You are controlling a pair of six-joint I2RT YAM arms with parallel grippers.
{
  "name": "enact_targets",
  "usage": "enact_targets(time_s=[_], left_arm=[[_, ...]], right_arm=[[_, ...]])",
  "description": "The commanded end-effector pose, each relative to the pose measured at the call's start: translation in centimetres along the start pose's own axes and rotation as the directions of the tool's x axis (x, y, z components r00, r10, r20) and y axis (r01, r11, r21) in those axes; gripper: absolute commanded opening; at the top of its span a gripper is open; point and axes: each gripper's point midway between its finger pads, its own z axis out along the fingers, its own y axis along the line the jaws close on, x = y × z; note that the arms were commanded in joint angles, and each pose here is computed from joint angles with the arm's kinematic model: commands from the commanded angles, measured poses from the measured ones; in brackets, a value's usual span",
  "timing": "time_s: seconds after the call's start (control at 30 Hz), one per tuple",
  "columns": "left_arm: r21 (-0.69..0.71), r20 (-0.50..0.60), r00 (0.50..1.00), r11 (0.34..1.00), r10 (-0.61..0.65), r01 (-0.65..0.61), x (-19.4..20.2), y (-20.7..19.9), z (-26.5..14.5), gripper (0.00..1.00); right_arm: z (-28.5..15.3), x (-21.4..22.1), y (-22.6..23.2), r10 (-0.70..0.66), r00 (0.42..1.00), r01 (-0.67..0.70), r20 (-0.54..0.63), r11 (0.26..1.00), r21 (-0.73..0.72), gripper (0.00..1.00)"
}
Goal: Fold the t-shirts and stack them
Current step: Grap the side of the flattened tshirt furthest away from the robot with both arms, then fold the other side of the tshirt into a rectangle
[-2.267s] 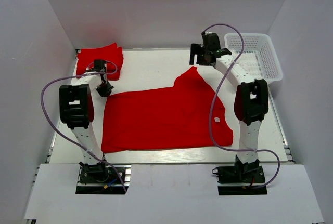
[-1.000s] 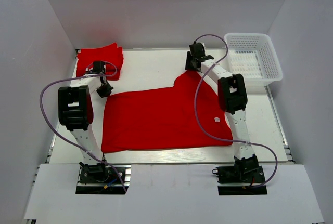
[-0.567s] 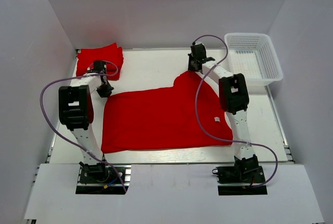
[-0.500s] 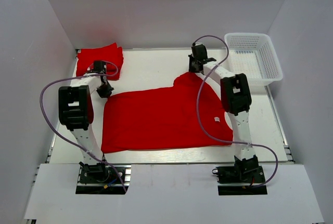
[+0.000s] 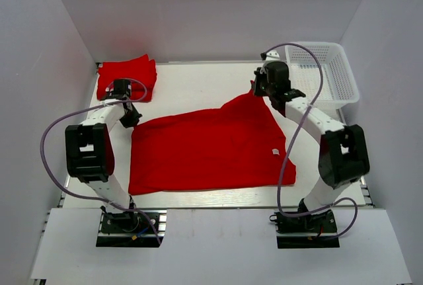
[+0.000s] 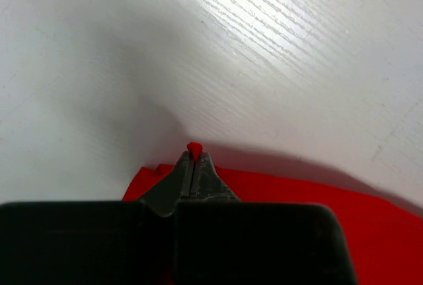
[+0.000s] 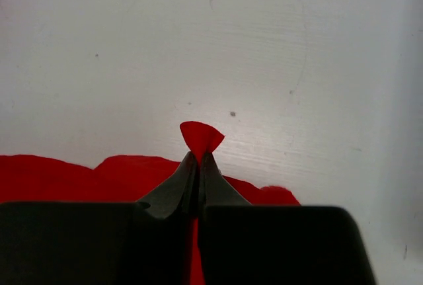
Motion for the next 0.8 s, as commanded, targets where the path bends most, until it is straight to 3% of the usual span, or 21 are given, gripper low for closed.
enact_targets(time_s=[0.0,0.33,0.77], left_arm=[[0.034,0.029,0.999,0.999,-0.027,0.026,0.1,-0.1,-1.9,0.00],[0.072,0.045,0.997,0.996,-0.063,0.059,2.1,1.2,-4.7,0.00],[0.039,0.070,0.993,0.995,-0.092,0.089,3.5,3.1,-5.9,0.00]], right_arm=[[-2.5,0.4,-0.1,-0.015,0.999,0.015,0.034,1.000,-0.007,0.00],[-10.5,3.2,-0.8,0.022,0.998,-0.022,0.058,1.000,-0.003,0.00],[-16.4,10.3,-1.5,0.078,0.994,-0.078,-0.070,0.997,0.000,0.00]])
